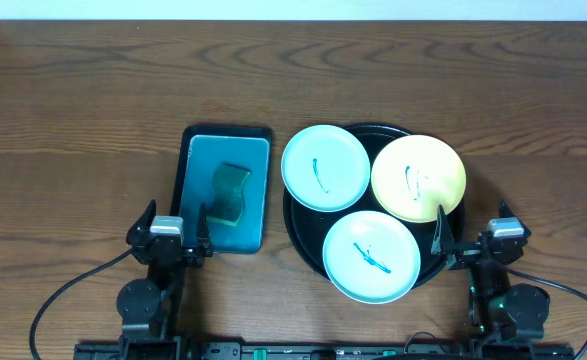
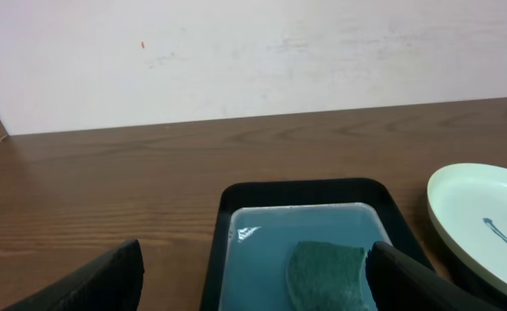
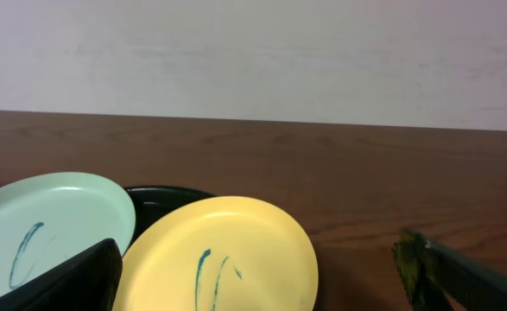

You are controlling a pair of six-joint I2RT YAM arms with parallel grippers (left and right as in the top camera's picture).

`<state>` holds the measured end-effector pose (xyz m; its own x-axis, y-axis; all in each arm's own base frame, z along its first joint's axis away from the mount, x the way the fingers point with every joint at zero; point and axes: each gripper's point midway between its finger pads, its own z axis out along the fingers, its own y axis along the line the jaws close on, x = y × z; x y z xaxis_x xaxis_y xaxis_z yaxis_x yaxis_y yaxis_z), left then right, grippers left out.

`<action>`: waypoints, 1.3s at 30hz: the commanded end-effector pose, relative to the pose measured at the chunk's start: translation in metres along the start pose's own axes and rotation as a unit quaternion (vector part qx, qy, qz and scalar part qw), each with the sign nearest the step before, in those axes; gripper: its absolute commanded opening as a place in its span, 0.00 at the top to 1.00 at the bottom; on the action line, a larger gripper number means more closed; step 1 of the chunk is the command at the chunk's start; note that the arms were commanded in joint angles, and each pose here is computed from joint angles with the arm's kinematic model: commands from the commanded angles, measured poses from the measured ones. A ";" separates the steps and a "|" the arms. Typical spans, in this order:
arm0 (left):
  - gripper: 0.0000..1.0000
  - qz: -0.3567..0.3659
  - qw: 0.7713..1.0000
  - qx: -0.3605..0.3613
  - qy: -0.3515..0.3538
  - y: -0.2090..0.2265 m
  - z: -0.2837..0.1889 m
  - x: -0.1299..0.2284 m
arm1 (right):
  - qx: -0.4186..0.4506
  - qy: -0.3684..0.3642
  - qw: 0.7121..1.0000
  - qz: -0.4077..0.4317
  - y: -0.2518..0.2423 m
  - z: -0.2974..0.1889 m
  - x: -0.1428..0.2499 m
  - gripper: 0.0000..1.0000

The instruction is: Clean dirty plates on tray and stack at the side

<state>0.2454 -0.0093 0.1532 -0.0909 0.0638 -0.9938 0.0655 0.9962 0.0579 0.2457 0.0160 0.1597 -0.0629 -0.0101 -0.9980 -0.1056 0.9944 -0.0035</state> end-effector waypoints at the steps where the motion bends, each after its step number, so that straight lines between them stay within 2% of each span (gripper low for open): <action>1: 0.17 0.004 1.000 0.009 0.025 -0.003 0.000 0.014 | -0.002 0.002 1.000 -0.006 0.001 0.000 0.001 0.01; 33: 0.17 0.004 1.000 0.010 0.024 -0.003 0.000 0.014 | -0.008 0.000 1.000 -0.005 0.003 0.000 0.000 0.01; 39: 0.17 0.004 1.000 0.011 0.024 -0.004 0.000 0.014 | -0.011 0.001 0.998 0.057 0.004 0.000 0.001 0.01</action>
<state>0.2454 -0.0093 0.1534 -0.0905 0.0638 -0.9939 0.0655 0.9962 0.0580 0.2456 0.0168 0.1598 -0.0661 0.0259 -0.9975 -0.1078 0.9936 0.0329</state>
